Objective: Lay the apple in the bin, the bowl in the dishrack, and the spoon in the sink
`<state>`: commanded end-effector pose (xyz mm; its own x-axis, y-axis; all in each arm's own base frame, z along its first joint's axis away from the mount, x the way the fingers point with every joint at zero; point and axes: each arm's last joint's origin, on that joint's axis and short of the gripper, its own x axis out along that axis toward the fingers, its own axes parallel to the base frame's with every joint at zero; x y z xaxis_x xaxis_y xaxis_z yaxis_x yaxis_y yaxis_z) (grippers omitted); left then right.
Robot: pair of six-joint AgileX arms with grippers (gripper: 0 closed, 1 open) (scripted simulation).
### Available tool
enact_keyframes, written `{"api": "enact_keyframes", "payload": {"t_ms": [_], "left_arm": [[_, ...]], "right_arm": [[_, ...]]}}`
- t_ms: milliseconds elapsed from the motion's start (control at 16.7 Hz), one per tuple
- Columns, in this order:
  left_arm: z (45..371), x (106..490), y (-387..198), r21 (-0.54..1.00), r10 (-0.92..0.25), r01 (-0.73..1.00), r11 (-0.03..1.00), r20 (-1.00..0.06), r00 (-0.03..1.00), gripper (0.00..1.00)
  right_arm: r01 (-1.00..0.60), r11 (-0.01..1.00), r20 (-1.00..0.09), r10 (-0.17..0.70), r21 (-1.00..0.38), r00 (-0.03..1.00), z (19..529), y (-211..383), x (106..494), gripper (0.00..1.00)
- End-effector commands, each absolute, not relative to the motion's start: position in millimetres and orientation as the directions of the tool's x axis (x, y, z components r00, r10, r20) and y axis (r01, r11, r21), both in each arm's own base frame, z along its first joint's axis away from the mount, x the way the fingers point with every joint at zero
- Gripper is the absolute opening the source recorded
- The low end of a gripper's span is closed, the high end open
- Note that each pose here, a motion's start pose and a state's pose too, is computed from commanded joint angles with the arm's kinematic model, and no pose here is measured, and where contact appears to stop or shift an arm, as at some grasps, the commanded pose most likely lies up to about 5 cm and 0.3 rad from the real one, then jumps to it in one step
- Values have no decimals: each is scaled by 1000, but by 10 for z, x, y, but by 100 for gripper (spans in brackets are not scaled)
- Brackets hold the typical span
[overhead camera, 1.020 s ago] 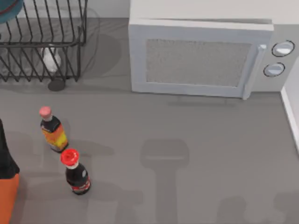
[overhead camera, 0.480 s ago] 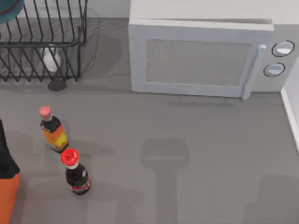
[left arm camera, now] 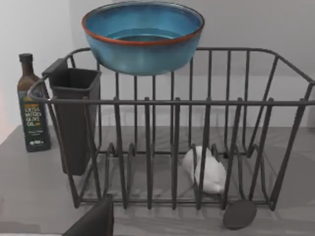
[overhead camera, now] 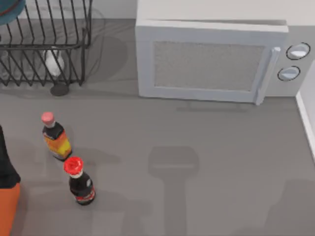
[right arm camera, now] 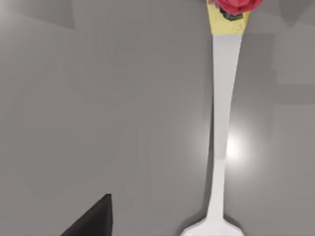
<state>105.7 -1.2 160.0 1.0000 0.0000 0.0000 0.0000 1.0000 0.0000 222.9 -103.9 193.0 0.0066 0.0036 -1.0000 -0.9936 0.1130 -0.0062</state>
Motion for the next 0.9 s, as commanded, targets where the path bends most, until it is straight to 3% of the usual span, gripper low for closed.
{"api": "enact_keyframes", "payload": {"t_ms": [660, 900], "left_arm": [[1600, 1057, -12, 0, 0, 0, 1000, 0, 1000, 100], [1600, 1057, -12, 0, 0, 0, 1000, 0, 1000, 100]], "right_arm": [[-993, 117, -1000, 2, -9, 9, 1017, -1057, 2255, 100], [-993, 116, -1000, 5, -4, 4, 931, -1048, 2234, 100]]}}
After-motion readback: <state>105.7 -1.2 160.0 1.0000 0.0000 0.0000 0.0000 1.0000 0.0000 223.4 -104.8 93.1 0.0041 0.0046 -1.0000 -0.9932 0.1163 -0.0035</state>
